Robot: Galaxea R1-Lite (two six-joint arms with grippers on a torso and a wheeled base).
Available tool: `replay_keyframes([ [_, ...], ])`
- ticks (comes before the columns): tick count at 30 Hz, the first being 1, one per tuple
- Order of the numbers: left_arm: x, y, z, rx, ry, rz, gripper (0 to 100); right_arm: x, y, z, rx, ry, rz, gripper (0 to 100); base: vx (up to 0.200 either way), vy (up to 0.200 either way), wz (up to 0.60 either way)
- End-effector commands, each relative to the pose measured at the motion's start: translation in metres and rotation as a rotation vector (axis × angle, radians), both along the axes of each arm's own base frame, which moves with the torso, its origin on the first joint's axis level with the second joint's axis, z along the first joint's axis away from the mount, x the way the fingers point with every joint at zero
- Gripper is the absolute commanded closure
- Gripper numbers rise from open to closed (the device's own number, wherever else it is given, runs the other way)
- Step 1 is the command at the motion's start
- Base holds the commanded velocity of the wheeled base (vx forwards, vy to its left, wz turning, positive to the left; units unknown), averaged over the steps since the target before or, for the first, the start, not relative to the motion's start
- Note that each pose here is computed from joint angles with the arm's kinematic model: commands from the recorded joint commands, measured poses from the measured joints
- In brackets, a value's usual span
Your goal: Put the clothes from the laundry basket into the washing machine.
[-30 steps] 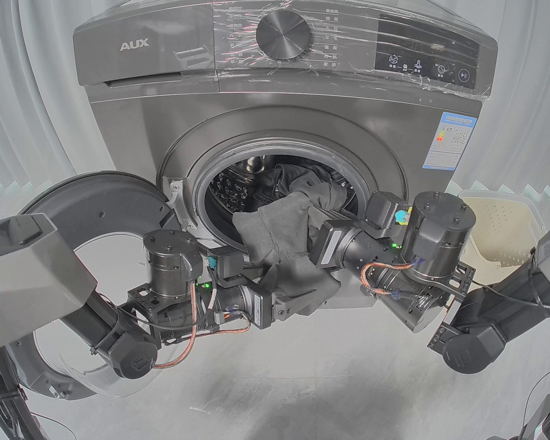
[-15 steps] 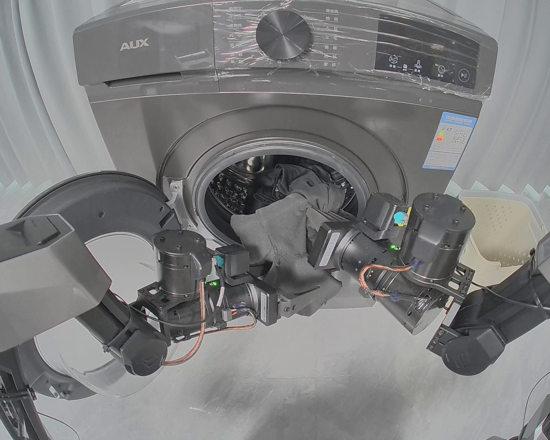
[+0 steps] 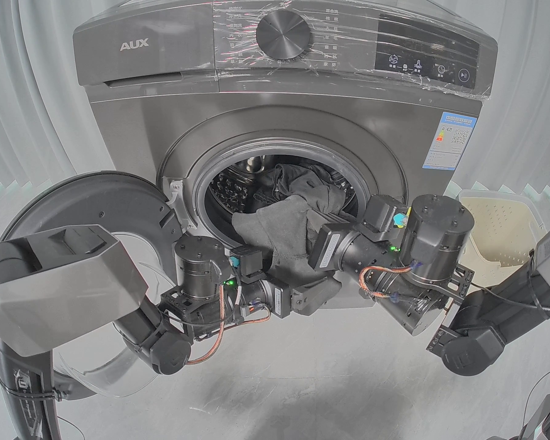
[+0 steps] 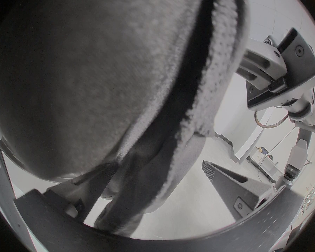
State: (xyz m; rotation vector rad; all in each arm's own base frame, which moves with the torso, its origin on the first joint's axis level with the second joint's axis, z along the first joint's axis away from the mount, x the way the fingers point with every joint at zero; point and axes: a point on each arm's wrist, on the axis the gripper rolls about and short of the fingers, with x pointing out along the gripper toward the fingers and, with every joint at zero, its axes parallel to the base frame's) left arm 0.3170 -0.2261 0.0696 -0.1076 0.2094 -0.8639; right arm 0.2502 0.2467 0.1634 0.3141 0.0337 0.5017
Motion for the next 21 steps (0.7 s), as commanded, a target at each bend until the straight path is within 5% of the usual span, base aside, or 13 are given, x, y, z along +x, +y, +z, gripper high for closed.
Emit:
replay_keyframes([
  [1, 0.003, -0.003, -0.007, 0.003, 0.005, 0.002, 0, 0.0, 0.0, 0.0, 0.001, 0.001, -0.001, 100, 0.0, 0.0, 0.0],
  [4, 0.001, -0.003, -0.008, 0.003, 0.005, -0.001, 0, 0.0, 0.0, 0.001, 0.01, -0.009, 0.001, 100, 0.0, 0.0, 0.0],
  [5, 0.001, -0.004, -0.009, 0.004, 0.004, -0.003, 100, 0.0, 0.0, 0.001, 0.013, -0.012, 0.001, 100, 0.0, 0.0, 0.0],
  [12, 0.005, -0.006, -0.015, 0.001, 0.001, 0.002, 100, 0.001, 0.0, -0.001, 0.012, -0.011, -0.002, 100, 0.0, 0.0, 0.0],
  [21, -0.006, 0.0, 0.005, -0.035, -0.053, -0.001, 100, 0.004, -0.006, -0.007, -0.005, 0.005, -0.017, 100, 0.0, 0.0, 0.0],
])
